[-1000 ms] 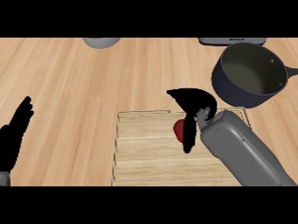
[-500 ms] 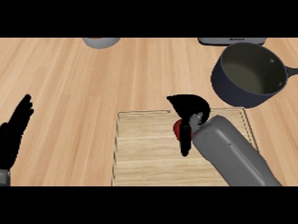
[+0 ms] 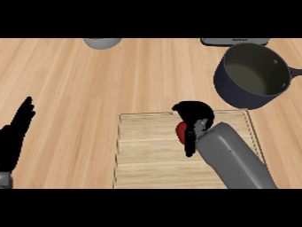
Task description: Pick the tomato from the tray and place it in the pot
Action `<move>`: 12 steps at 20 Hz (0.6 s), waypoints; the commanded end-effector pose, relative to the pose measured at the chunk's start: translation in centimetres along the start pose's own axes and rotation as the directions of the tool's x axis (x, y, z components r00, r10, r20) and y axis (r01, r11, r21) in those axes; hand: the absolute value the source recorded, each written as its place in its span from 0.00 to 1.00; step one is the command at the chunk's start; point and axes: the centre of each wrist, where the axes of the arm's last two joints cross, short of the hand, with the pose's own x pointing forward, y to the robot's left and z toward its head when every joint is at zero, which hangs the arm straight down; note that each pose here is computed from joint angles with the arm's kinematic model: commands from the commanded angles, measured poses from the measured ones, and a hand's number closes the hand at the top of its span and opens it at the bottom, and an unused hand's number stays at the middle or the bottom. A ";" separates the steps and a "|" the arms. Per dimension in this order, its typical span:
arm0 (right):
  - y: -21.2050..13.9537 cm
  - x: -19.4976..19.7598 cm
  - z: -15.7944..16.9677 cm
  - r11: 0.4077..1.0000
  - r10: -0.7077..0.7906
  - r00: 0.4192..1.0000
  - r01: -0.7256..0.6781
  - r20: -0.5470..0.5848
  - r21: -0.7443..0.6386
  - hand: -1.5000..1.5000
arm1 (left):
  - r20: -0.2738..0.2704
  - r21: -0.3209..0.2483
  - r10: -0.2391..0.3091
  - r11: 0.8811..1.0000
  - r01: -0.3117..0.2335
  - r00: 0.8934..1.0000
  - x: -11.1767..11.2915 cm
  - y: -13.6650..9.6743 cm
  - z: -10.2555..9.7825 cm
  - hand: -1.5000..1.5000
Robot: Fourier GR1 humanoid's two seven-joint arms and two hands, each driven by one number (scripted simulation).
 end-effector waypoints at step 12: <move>0.5 -0.2 0.5 0.998 0.045 0.995 -0.041 0.087 -0.043 1.00 | 0.006 0.016 -0.005 1.000 0.004 1.000 -0.6 2.1 0.5 0.50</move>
